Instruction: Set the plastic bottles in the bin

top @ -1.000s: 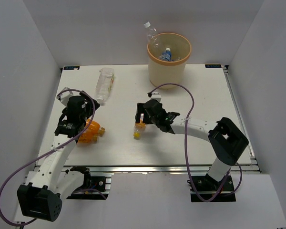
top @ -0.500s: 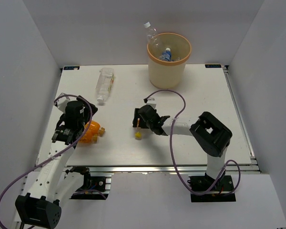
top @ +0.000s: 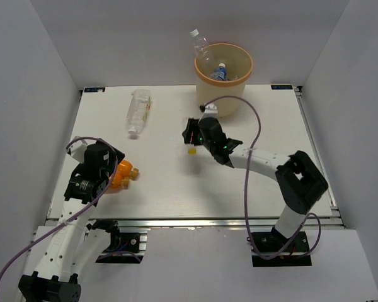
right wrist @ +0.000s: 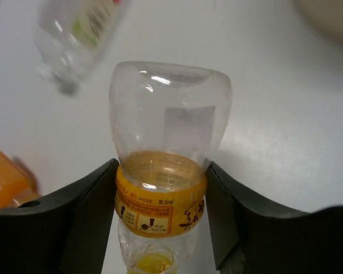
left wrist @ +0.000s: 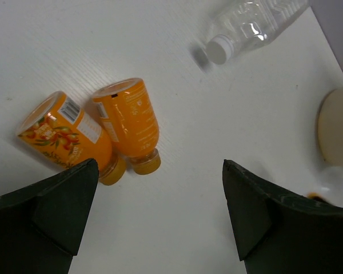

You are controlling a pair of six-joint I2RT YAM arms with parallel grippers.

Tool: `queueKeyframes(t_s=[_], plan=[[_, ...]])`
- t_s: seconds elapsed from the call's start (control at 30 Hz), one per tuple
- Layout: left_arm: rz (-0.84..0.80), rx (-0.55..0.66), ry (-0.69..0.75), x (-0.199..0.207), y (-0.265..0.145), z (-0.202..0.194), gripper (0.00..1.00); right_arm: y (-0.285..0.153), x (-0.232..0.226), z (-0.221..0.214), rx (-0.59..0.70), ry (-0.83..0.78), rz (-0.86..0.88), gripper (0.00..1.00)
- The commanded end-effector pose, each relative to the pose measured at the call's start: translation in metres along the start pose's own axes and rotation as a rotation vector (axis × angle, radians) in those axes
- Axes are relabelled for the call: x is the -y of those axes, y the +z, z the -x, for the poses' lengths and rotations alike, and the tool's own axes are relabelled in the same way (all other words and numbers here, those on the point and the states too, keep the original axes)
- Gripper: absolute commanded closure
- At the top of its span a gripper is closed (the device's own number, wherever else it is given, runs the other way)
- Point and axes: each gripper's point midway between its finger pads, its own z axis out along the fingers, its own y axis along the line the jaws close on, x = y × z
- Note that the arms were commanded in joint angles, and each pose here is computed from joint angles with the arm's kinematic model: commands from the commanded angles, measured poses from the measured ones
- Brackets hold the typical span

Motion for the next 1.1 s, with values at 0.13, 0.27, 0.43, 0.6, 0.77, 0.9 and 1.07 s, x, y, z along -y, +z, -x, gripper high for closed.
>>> queueKeyframes(t_s=[0.13, 0.27, 0.43, 0.6, 0.77, 0.9, 1.07], plan=[[0.167, 0.044, -0.031, -0.033, -0.008, 0.008, 0.02, -0.123, 0.002, 0.276, 0.721, -0.072, -0.071, 0.75], [0.185, 0.056, -0.072, -0.036, -0.007, 0.008, 0.02, -0.144, 0.033, 0.350, 0.870, -0.077, -0.142, 0.74], [0.241, 0.055, -0.093, -0.043, -0.004, 0.005, 0.02, -0.090, 0.089, 0.390, 0.765, -0.109, -0.329, 0.63], [0.295, 0.028, -0.089, -0.046, 0.000, 0.001, 0.02, -0.047, 0.107, 0.417, 0.757, -0.105, -0.310, 0.15], [0.387, -0.002, -0.074, -0.057, 0.004, -0.007, 0.02, -0.024, 0.110, 0.418, 0.661, -0.128, -0.239, 0.11], [0.432, -0.004, -0.083, -0.063, 0.007, -0.010, 0.02, -0.043, 0.093, 0.416, 0.659, -0.162, -0.163, 0.11], [0.469, -0.006, -0.069, -0.071, 0.013, -0.016, 0.02, -0.059, 0.088, 0.400, 0.602, -0.183, -0.136, 0.11]])
